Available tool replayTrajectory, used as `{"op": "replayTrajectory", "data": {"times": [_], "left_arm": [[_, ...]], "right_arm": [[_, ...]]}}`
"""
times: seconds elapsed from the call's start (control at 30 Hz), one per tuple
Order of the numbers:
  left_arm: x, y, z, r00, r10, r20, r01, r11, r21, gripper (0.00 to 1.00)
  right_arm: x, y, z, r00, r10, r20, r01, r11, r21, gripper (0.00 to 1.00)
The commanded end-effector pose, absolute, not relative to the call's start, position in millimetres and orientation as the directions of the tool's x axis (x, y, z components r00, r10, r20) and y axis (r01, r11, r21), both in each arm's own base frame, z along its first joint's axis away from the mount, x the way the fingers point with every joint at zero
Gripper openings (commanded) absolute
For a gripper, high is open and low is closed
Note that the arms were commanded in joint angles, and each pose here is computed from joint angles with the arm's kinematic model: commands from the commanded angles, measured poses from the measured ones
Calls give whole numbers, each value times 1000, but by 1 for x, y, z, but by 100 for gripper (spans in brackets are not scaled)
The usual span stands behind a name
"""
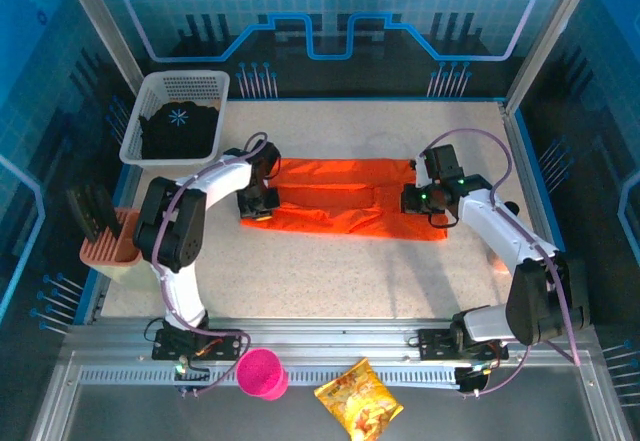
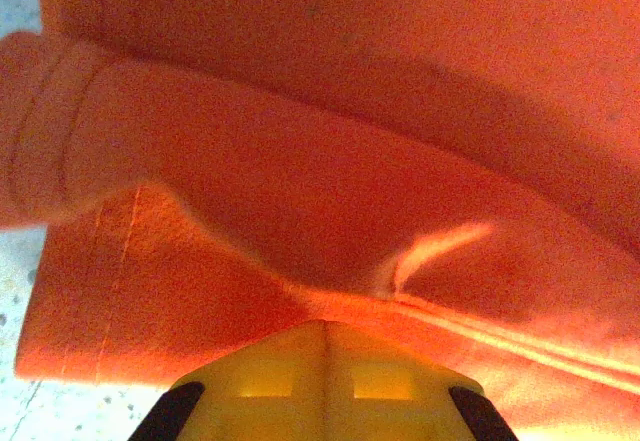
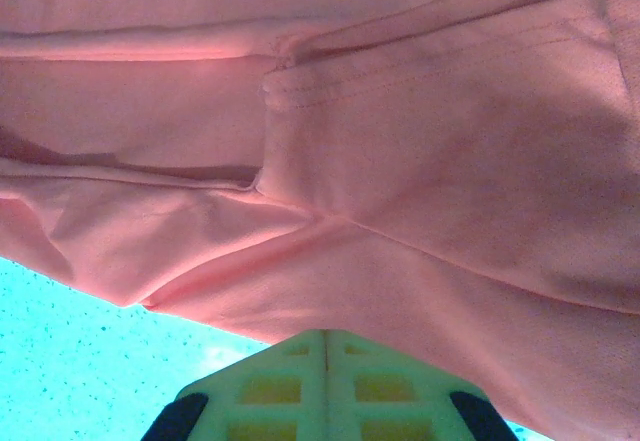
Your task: Fold and stack the t-shirts
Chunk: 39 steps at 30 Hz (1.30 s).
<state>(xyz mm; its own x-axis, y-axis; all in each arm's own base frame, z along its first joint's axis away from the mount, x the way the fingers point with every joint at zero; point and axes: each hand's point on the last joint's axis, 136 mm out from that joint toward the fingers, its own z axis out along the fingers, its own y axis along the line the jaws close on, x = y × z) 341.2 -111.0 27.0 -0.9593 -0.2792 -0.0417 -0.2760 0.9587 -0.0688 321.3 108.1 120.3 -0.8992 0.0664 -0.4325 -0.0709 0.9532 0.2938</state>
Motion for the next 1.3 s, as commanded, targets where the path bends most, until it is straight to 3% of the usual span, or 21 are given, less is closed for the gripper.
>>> {"op": "replayTrajectory", "data": {"times": [0.0,0.57,0.83,0.93,1.1,1.27], "left_arm": [[363,-112,27,-954,-285,-91,-279,958,-70,0],[363,-106,-17,-950,-313,6,-313,950,-11,0],[414,-135,96,-955,-228,-190,-200,967,-157,0],[440,-142,118,-949,-207,-238,-170,971,-166,0],[477,-148,79,-962,-176,-210,-155,981,-115,0],[479,-152,20,-970,-217,-113,-207,974,-90,0]], "right_arm": [[315,109,122,-907,73,-414,-64,949,308,0],[313,106,107,-921,71,-383,-46,957,287,0],[316,84,75,-934,187,-304,122,968,220,0],[319,77,65,-925,242,-291,190,962,195,0],[321,62,54,-897,335,-287,307,941,140,0],[317,51,41,-902,350,-254,346,936,60,0]]}}
